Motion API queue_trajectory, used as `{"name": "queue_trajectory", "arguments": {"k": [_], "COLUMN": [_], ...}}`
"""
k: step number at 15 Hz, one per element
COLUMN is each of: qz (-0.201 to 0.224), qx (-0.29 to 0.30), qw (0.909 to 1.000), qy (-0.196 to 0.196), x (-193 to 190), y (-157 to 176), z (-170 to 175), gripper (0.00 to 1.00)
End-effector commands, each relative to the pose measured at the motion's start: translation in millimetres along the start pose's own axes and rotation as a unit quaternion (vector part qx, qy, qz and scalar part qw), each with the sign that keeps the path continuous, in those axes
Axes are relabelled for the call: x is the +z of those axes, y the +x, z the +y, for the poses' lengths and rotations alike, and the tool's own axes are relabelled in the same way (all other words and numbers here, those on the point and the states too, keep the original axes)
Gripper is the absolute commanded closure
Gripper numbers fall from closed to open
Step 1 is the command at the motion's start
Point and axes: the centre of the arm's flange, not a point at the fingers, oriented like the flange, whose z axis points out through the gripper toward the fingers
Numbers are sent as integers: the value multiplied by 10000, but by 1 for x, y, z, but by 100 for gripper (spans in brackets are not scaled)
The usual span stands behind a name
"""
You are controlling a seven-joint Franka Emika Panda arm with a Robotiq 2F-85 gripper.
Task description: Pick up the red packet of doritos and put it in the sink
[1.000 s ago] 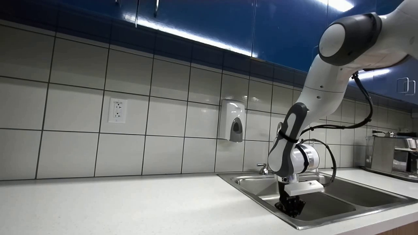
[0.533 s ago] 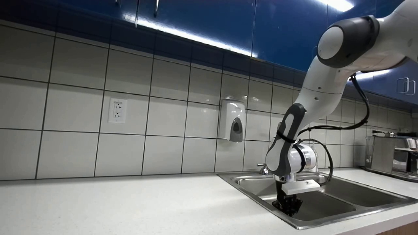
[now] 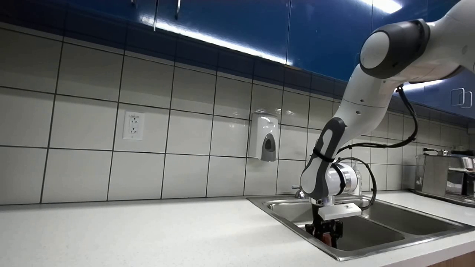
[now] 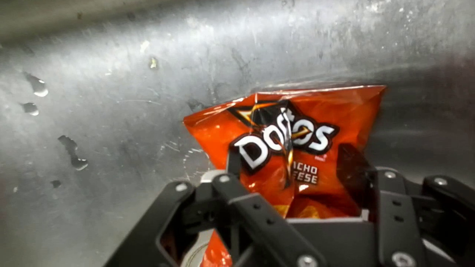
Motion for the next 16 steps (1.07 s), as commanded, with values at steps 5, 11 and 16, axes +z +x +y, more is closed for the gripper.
{"name": "queue_trajectory", "arguments": {"k": [5,11,16], "qz": [98,251,415], "qx": [11,16,2], "qw": [9999,9997,9991], "qy": [65,17,-15], "x": [-21,-40,-66], "y": [6,7,10], "z": [6,7,3], "gripper": [0,0,0]}}
